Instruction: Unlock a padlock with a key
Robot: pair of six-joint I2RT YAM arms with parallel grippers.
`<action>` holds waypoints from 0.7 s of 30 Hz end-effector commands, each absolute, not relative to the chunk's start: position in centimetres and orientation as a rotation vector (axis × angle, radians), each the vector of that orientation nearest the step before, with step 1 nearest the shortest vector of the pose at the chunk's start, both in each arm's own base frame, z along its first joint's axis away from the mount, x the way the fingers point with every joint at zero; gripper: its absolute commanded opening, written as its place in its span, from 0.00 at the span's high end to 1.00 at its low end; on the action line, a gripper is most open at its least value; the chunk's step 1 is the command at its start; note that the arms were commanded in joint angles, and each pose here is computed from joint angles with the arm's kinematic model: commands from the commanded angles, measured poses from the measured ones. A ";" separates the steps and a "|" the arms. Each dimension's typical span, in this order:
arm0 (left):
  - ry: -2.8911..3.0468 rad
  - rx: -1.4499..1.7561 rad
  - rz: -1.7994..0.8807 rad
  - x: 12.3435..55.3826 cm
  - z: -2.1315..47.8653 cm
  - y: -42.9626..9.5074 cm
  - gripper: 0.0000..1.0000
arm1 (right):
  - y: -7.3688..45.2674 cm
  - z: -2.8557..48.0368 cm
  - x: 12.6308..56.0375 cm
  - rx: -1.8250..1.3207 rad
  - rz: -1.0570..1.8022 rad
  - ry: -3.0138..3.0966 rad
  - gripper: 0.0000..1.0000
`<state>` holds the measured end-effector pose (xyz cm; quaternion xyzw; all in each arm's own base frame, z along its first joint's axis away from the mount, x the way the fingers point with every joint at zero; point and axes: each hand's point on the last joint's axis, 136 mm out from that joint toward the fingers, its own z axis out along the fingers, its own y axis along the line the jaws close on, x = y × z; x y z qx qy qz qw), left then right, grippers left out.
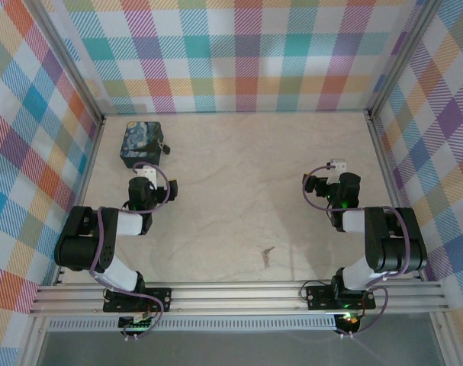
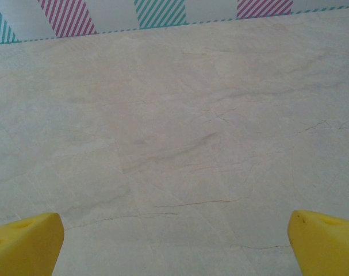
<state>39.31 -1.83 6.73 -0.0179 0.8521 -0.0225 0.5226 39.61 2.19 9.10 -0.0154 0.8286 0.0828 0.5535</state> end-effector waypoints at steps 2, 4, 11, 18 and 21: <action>1.997 -0.056 -0.071 40.0 8.0 -1.6 0.00 | 2.5 9.5 39.8 -0.062 0.196 1.942 0.00; 2.012 -0.079 -0.053 40.3 8.6 -1.2 0.00 | 2.0 10.0 40.2 -0.025 0.175 1.966 0.01; 2.274 -0.246 0.025 42.0 11.7 0.3 0.00 | 1.6 12.2 41.3 0.051 0.194 2.147 0.06; 2.345 -0.485 0.099 42.6 16.0 2.2 0.00 | 3.7 14.8 41.7 0.088 0.358 2.161 0.06; 2.396 -0.574 0.159 43.8 16.7 3.9 0.00 | 5.0 15.7 41.9 0.071 0.404 2.171 0.06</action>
